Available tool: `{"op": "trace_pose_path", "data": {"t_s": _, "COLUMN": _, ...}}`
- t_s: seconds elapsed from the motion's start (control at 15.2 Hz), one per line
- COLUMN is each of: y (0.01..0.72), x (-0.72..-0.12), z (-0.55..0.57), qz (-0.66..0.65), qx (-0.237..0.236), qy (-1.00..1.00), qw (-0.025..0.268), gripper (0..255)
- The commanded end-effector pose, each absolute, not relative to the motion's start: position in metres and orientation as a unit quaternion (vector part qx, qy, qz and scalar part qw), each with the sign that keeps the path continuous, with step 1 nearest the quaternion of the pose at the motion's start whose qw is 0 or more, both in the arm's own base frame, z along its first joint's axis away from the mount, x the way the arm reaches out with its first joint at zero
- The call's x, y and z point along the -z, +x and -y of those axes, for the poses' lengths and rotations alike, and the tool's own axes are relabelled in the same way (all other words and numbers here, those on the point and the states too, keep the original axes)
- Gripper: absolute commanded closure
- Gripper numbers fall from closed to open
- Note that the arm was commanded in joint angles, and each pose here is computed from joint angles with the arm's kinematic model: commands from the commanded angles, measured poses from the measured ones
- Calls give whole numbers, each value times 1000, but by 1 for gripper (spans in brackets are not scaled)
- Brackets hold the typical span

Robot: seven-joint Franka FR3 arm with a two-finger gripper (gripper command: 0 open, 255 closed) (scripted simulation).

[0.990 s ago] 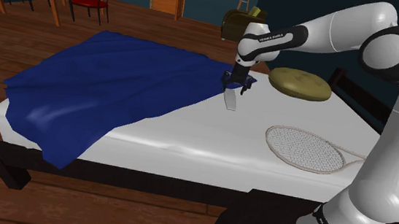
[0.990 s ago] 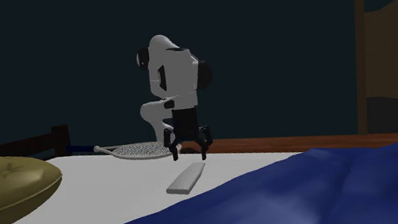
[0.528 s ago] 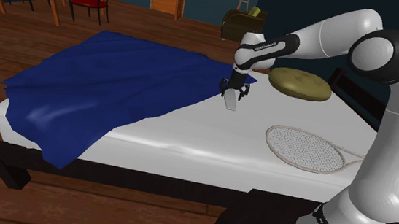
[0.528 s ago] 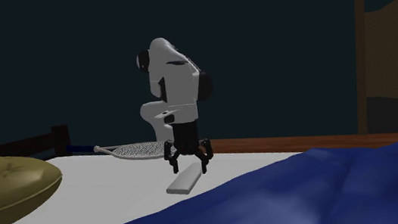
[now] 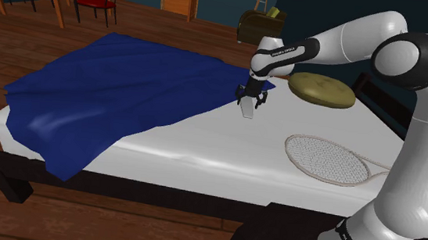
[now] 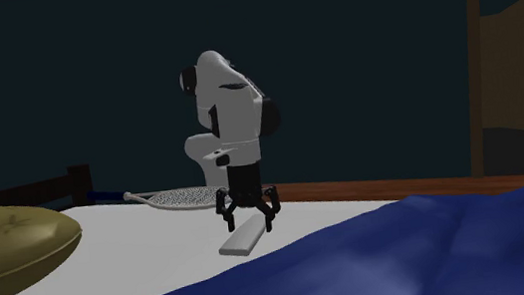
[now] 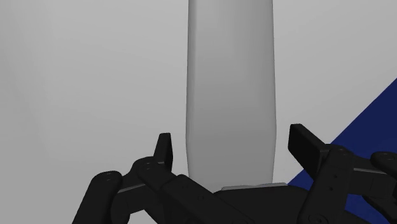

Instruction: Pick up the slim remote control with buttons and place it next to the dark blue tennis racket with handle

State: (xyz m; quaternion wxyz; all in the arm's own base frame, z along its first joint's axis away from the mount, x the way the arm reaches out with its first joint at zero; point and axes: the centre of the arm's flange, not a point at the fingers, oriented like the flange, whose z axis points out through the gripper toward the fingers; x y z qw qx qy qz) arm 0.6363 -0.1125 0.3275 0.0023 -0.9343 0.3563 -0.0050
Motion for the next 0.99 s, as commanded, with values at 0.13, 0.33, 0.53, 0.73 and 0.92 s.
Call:
{"op": "trace_pose_path", "data": {"t_s": 0.13, "y": 636, "x": -327, "z": 112, "qz": -356, "qx": 5, "qy": -934, "qw": 2, "gripper": 255}}
{"op": "trace_pose_path", "data": {"t_s": 0.33, "y": 636, "x": -327, "z": 112, "qz": -356, "qx": 5, "qy": -934, "qw": 2, "gripper": 255}}
{"op": "trace_pose_path", "data": {"t_s": 0.53, "y": 636, "x": -327, "z": 112, "qz": -356, "qx": 5, "qy": -934, "qw": 2, "gripper": 255}}
{"op": "trace_pose_path", "data": {"t_s": 0.73, "y": 636, "x": -338, "z": 113, "qz": -356, "qx": 5, "qy": -934, "qw": 2, "gripper": 255}}
{"op": "trace_pose_path", "data": {"t_s": 0.92, "y": 636, "x": -354, "z": 113, "qz": -356, "qx": 5, "qy": -934, "qw": 2, "gripper": 255}}
